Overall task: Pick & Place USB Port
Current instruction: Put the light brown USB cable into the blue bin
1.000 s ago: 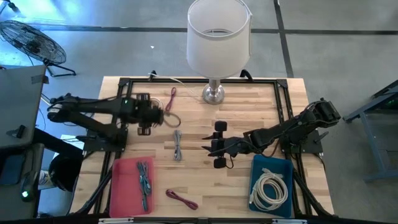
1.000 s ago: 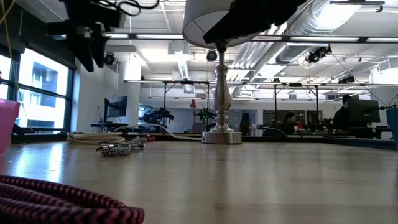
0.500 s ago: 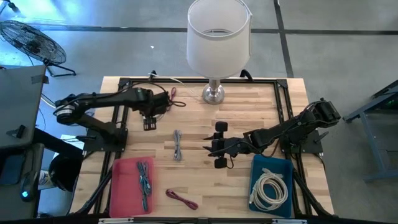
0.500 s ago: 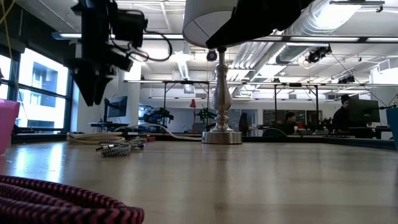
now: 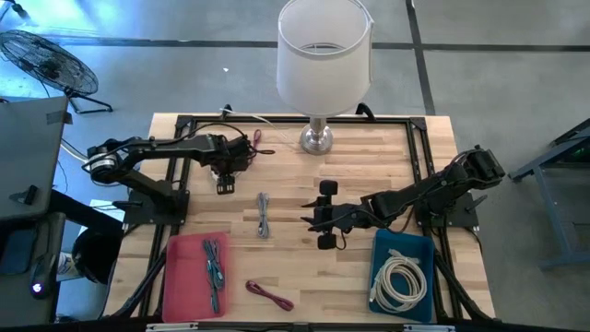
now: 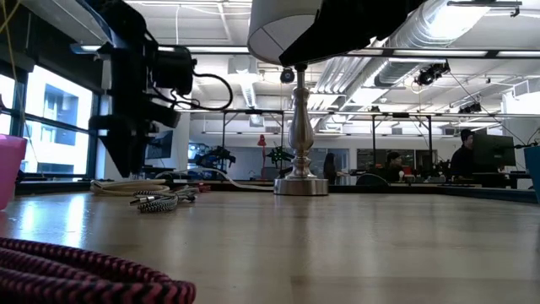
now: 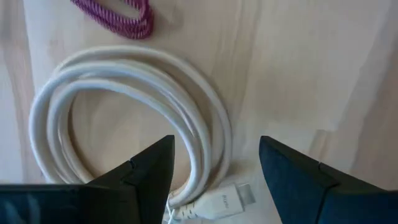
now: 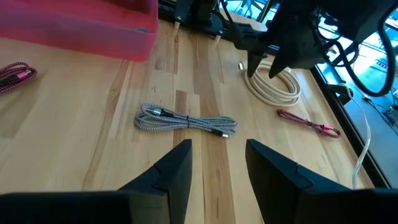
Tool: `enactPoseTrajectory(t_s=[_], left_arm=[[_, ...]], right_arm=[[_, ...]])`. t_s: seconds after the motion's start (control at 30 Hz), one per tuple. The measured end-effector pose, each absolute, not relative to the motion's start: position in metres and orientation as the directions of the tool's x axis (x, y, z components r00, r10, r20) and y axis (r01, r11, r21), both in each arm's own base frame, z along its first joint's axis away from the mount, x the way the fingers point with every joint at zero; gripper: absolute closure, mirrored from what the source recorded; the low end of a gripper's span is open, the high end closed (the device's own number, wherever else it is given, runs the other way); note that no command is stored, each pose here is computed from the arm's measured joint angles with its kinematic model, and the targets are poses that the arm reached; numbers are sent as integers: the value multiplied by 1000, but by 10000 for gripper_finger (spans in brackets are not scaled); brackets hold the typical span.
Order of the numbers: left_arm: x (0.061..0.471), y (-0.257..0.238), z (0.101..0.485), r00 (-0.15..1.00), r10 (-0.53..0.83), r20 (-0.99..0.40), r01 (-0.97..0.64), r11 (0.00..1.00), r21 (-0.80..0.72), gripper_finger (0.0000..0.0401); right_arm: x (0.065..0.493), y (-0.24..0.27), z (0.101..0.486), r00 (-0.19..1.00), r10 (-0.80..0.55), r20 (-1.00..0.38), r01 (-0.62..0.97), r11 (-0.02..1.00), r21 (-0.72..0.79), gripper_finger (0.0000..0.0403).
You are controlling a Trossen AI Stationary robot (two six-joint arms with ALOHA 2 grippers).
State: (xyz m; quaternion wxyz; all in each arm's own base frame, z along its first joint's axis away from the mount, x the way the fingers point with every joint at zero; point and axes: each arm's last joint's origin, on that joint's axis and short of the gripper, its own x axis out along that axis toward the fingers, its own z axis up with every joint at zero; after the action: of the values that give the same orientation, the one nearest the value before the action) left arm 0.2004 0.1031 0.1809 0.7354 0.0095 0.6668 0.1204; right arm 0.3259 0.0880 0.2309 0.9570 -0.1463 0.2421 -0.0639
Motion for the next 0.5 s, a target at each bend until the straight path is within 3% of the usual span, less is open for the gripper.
enactPoseTrajectory(t_s=[0.3, 0.4, 0.5], left_arm=[[190, 110, 159, 91, 236, -967, -149, 964, 221, 191], [188, 108, 153, 92, 249, -964, -121, 964, 238, 249], [186, 108, 151, 91, 250, -964, -108, 965, 240, 348]], right_arm=[[326, 88, 231, 875, -192, -445, 52, 950, -309, 260], [326, 88, 231, 875, -192, -445, 57, 952, -299, 261], [326, 88, 231, 875, -192, -445, 60, 954, -295, 261]])
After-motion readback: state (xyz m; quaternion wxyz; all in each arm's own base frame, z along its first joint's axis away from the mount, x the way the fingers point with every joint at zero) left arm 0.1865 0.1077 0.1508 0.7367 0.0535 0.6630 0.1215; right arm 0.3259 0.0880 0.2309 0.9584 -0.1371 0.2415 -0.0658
